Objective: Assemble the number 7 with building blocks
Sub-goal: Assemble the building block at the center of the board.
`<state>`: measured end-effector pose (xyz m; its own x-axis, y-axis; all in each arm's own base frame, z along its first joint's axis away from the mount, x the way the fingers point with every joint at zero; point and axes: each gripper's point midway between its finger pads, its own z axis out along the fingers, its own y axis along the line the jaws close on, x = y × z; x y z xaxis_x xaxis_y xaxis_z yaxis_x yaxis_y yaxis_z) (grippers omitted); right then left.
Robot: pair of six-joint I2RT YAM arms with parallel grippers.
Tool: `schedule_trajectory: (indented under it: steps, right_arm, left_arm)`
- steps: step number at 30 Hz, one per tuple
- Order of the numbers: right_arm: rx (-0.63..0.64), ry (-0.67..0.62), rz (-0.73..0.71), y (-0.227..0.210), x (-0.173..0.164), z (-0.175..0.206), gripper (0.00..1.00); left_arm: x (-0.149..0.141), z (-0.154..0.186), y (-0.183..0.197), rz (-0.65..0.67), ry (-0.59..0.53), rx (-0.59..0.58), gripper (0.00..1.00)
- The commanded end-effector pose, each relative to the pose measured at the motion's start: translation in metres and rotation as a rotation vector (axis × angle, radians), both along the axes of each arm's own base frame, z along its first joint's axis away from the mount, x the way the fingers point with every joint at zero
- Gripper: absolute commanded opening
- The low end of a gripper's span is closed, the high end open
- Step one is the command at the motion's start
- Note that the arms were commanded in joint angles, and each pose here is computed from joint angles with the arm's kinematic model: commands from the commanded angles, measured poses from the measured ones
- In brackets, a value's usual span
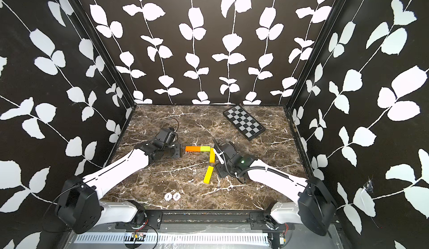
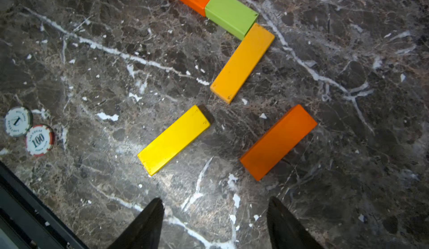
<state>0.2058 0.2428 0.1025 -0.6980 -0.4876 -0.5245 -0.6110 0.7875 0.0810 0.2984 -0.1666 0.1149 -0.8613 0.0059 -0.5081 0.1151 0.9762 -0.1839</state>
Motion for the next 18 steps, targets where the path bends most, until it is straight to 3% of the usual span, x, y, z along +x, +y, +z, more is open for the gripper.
schedule_trajectory:
  steps: [1,6,13,18]
  right_arm:
    - [-0.048,0.063,-0.088,-0.004,-0.008,-0.010,0.71]
    - [-0.047,0.276,-0.179,0.028,-0.026,-0.021,0.71]
    - [-0.052,0.354,-0.296,0.035,-0.033,-0.035,0.63]
    - [-0.085,0.404,-0.345,0.041,-0.033,-0.054,0.62]
  left_arm:
    - [0.009,0.006,-0.007,-0.029,-0.020,-0.029,0.62]
    - [0.015,0.006,-0.010,-0.054,-0.014,-0.013,0.62]
    - [0.020,0.015,-0.002,-0.052,-0.058,0.032,0.63]
    - [0.023,0.027,0.010,-0.034,-0.120,0.076,0.70]
